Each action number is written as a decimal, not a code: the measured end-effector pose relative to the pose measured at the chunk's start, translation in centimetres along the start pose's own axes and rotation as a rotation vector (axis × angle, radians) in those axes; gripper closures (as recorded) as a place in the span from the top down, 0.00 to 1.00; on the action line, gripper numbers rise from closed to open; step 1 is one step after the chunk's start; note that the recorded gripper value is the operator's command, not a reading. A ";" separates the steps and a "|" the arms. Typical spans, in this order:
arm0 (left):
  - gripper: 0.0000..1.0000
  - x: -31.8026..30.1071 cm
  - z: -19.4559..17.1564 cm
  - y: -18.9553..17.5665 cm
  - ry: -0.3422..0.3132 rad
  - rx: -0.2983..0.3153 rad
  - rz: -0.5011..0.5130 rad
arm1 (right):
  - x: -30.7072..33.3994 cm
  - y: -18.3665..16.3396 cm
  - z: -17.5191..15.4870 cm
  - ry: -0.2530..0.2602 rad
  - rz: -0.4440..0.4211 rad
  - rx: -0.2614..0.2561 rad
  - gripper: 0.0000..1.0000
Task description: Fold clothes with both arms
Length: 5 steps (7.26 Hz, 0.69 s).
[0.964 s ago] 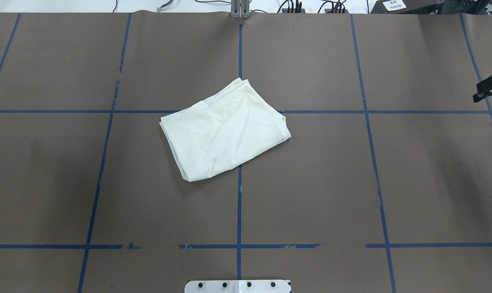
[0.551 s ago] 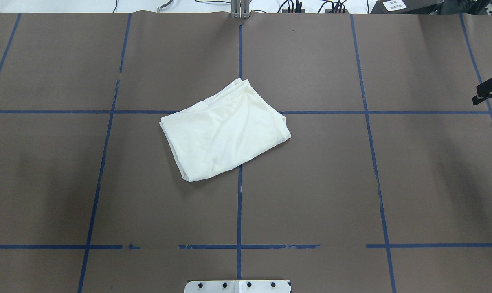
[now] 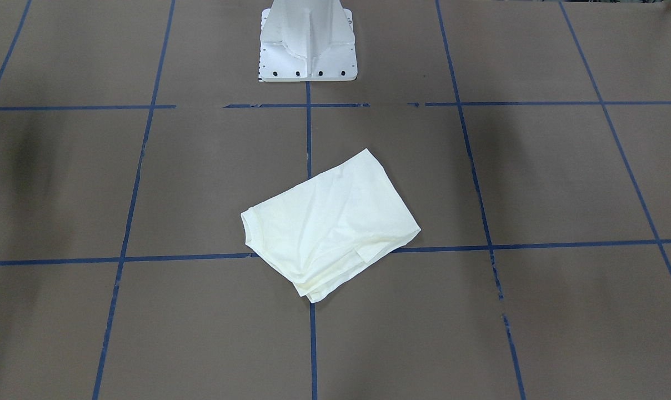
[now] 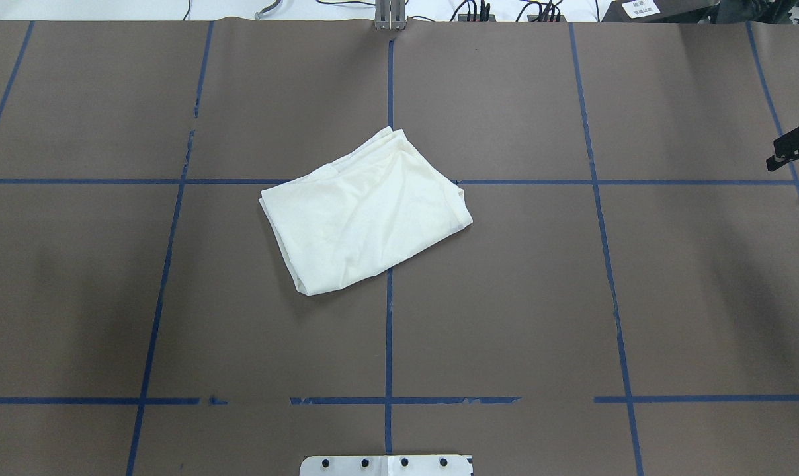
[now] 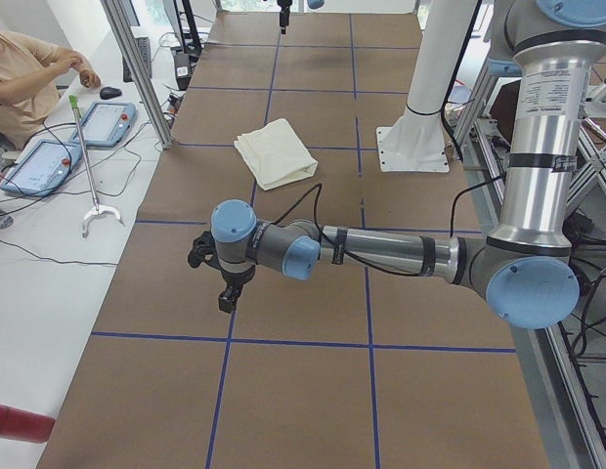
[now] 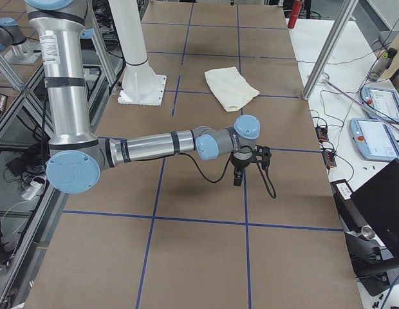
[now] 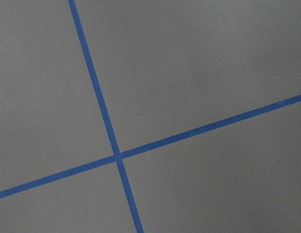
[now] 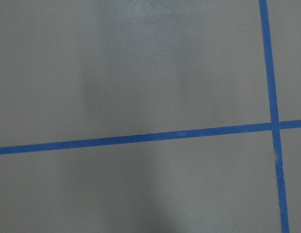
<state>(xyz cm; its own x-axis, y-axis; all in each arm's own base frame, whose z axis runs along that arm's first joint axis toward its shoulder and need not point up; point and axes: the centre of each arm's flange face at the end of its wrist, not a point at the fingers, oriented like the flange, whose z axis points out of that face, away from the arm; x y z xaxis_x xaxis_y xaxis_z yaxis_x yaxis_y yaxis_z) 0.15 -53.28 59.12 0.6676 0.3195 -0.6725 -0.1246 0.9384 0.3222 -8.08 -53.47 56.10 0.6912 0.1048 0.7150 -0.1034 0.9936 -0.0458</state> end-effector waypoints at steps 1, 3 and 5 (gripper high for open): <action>1.00 0.0 0.0 0.0 0.000 0.001 0.001 | -0.1 0.0 0.0 -0.008 -0.001 -0.002 1.00; 1.00 -0.2 0.1 0.3 -0.002 -0.003 -0.002 | -0.3 0.1 -0.1 -0.019 -0.004 -0.004 1.00; 1.00 -0.3 0.2 0.4 -0.004 -0.004 -0.005 | -0.6 0.1 -0.4 -0.023 -0.007 0.000 1.00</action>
<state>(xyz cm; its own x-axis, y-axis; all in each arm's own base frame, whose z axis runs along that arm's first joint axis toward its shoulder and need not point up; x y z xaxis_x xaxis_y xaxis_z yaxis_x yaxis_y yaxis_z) 0.03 -53.00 59.56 0.6710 0.3148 -0.6713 -0.1243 0.9403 0.3167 -8.20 -53.40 55.44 0.6756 0.0970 0.7308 -0.0988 0.9943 -0.0406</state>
